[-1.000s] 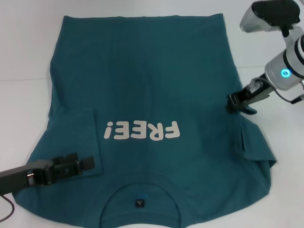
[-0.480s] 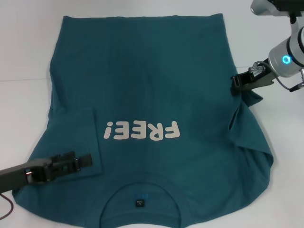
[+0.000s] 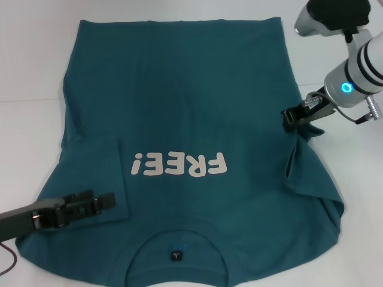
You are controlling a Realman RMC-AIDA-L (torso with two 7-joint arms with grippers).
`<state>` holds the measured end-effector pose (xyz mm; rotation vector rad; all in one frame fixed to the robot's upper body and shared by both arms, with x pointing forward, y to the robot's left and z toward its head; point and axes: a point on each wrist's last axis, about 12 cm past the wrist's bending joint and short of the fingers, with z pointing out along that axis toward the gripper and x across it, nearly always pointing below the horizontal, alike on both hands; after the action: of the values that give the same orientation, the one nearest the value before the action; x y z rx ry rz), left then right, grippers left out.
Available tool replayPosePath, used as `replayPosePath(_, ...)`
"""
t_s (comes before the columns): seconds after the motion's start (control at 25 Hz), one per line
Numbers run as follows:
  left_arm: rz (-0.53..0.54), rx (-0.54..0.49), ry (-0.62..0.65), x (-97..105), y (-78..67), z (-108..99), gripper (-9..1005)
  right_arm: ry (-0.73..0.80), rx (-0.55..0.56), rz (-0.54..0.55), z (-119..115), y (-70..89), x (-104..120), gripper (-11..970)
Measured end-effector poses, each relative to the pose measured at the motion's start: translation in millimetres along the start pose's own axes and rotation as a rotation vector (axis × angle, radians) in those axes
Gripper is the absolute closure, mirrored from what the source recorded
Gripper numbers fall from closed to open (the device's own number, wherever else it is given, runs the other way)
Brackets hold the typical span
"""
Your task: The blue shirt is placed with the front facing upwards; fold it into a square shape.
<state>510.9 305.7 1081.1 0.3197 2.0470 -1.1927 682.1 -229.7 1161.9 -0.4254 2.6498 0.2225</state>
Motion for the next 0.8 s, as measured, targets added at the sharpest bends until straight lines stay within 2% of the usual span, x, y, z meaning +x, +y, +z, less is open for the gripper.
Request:
replayPosePath(0.32, -0.005, -0.004, -0.003, 1.5, 0.3, 0.4, 38, -0.004, 0.041, -0.133, 9.7, 17.3, -1.8, 937)
replayPosePath(0.8, -0.011, -0.004, -0.012, 2.7, 0.4, -1.0, 38, -0.002, 0.065, -0.180, 14.3, 22.6, -0.5, 750)
